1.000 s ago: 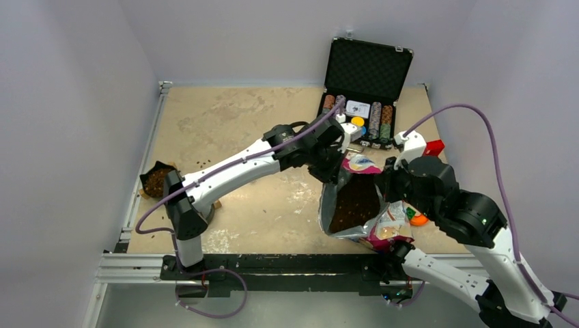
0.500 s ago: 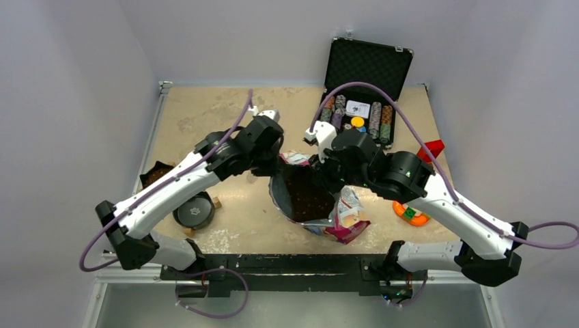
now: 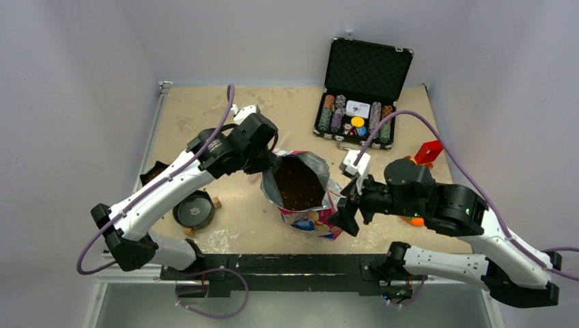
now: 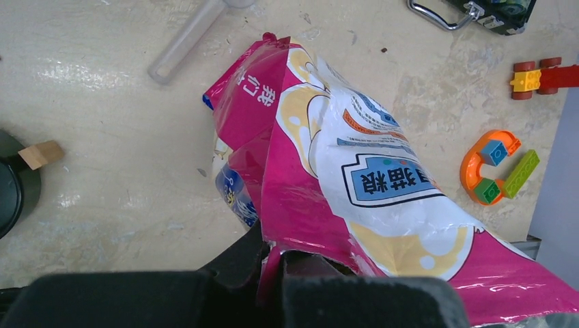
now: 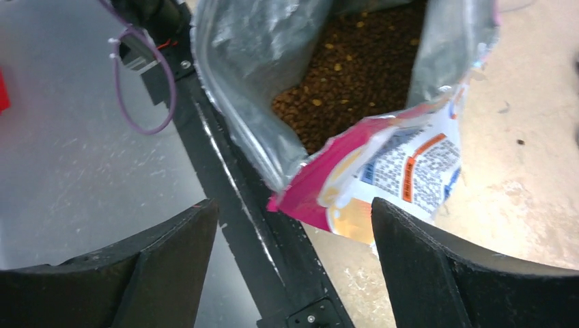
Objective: Serve the pet food
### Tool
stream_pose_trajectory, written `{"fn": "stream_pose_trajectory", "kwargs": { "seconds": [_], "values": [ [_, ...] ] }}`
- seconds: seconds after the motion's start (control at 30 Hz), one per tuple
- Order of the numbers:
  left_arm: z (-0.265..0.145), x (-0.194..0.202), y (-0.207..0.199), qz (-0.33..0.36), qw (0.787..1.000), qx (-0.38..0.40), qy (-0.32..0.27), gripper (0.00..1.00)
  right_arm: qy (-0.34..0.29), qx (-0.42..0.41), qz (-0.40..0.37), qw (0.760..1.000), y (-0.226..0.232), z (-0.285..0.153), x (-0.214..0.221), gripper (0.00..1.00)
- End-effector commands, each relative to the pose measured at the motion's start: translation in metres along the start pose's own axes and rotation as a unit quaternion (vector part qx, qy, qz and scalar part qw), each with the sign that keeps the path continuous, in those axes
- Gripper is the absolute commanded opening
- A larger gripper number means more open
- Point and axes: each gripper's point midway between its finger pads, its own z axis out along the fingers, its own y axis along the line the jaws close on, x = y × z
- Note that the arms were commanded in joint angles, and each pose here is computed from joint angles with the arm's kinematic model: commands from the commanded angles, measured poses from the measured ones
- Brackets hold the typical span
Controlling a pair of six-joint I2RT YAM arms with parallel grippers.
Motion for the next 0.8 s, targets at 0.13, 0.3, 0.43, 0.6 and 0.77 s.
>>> {"fn": "stream_pose_trajectory", "kwargs": {
  "seconds": [0.13, 0.3, 0.43, 0.6, 0.77],
  "values": [
    [-0.041, -0.074, -0.018, -0.128, 0.985, 0.009, -0.114, 0.0, 0.061, 0.025, -0.036, 0.997, -0.006, 0.046, 0.013, 0.71],
    [-0.05, -0.085, -0.015, -0.154, 0.979, -0.005, -0.132, 0.0, 0.06, 0.189, -0.021, 0.98, -0.05, 0.044, 0.01, 0.32],
    [-0.057, -0.093, -0.011, -0.179, 0.973, -0.002, -0.144, 0.0, 0.021, 0.176, -0.009, 0.984, -0.049, 0.026, 0.01, 0.05],
    [-0.068, -0.083, -0.01, -0.245, 0.965, 0.029, -0.087, 0.77, 0.016, 0.121, -0.009, 0.992, -0.034, 0.01, 0.021, 0.0],
    [-0.069, -0.051, -0.018, -0.367, 0.926, 0.085, 0.02, 0.95, 0.012, 0.108, -0.017, 0.994, -0.03, 0.012, 0.018, 0.0]
  ]
}}
